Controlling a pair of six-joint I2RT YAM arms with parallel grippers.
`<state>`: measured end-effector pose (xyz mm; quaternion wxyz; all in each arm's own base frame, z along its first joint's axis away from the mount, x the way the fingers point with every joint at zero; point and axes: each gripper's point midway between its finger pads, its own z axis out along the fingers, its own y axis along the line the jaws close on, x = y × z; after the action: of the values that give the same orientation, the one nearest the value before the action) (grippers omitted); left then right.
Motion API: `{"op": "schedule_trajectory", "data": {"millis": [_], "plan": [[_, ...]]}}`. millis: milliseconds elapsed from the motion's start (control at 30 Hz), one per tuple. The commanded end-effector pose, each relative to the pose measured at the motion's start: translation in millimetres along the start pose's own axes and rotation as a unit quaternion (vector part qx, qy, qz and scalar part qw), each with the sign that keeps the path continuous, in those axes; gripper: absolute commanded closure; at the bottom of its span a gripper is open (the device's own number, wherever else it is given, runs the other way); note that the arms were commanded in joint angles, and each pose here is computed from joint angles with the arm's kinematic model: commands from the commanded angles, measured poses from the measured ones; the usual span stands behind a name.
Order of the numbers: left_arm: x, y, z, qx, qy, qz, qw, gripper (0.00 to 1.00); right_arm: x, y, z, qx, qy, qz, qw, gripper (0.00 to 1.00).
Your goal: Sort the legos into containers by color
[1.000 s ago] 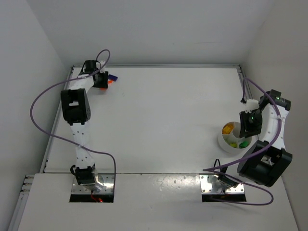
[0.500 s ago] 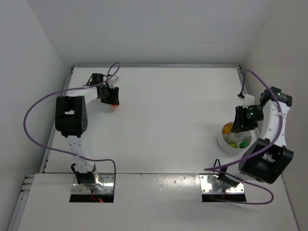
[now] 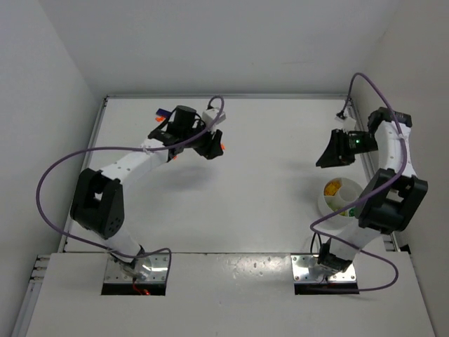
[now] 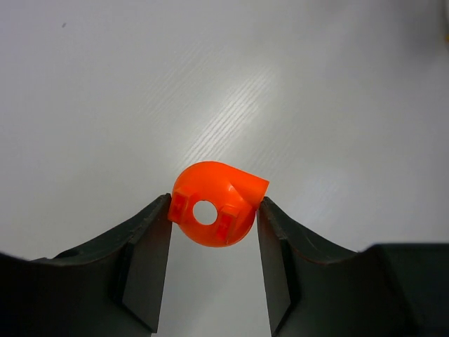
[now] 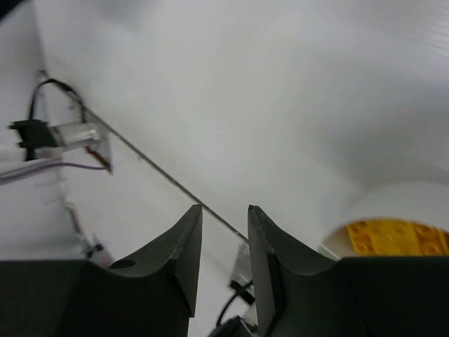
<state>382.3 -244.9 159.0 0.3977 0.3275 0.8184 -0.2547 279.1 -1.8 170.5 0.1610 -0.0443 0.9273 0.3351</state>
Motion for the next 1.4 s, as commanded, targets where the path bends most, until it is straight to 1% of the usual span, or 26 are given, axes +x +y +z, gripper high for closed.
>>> {"op": "schedule_trajectory", "data": {"millis": [0,33,67,100,133,167,200,233,300,333,467,567,600,633,700,733,800,1000,1033,1133,1367], "plan": [[-44,-39,-16,0.012,-0.060,0.044,0.997,0.75,-18,50,8,-0.123,-0.014,0.043,0.991,0.67],[-50,-60,-15,0.027,-0.067,0.065,0.995,0.75,-20,58,17,-0.147,-0.004,0.052,0.988,0.65],[-57,-69,-17,0.026,-0.075,0.074,0.994,0.75,-23,68,20,-0.184,-0.008,0.061,0.981,0.64],[-54,-80,-15,0.036,-0.069,0.078,0.994,0.75,-22,74,22,-0.195,-0.005,0.067,0.979,0.60],[-60,-88,-16,0.043,-0.075,0.084,0.993,0.75,-19,79,30,-0.200,0.010,0.063,0.978,0.59],[-60,-101,-15,0.055,-0.072,0.091,0.992,0.75,-20,84,31,-0.210,0.011,0.060,0.976,0.57],[-65,-108,-16,0.061,-0.077,0.091,0.991,0.75,-21,90,32,-0.219,0.011,0.058,0.974,0.53],[-61,-112,-11,0.066,-0.071,0.092,0.991,0.75,-18,97,36,-0.231,0.018,0.057,0.971,0.49],[-66,-131,-6,0.084,-0.069,0.097,0.989,0.75,-14,109,37,-0.252,0.022,0.056,0.966,0.42],[-67,-138,-4,0.091,-0.069,0.101,0.988,0.75,-10,116,41,-0.266,0.029,0.060,0.962,0.41],[-69,-175,9,0.122,-0.063,0.120,0.983,0.75,-5,124,44,-0.280,0.041,0.076,0.956,0.37],[-74,-200,13,0.141,-0.063,0.134,0.979,0.75,-2,126,48,-0.293,0.048,0.088,0.951,0.37],[-69,-204,18,0.145,-0.057,0.135,0.978,0.75,-4,127,49,-0.300,0.047,0.094,0.948,0.37],[-75,-211,15,0.150,-0.064,0.139,0.977,0.75,-4,127,49,-0.299,0.049,0.099,0.948,0.37],[-68,-223,21,0.161,-0.052,0.138,0.976,0.75,-4,130,49,-0.304,0.050,0.097,0.946,0.37],[-73,-224,20,0.161,-0.057,0.139,0.975,0.75,-4,129,51,-0.305,0.053,0.101,0.946,0.37],[-68,-236,24,0.172,-0.050,0.140,0.974,0.77,-3,131,52,-0.305,0.056,0.099,0.945,0.37],[-76,-246,25,0.176,-0.056,0.145,0.972,0.77,6,135,56,-0.308,0.070,0.103,0.943,0.37],[-76,-243,26,0.169,-0.056,0.145,0.973,0.77,6,135,55,-0.307,0.065,0.094,0.945,0.37],[-76,-245,27,0.163,-0.056,0.147,0.974,0.77,14,137,61,-0.304,0.078,0.103,0.944,0.36],[-74,-241,31,0.152,-0.053,0.150,0.975,0.77,19,145,61,-0.304,0.083,0.098,0.944,0.36]]}}
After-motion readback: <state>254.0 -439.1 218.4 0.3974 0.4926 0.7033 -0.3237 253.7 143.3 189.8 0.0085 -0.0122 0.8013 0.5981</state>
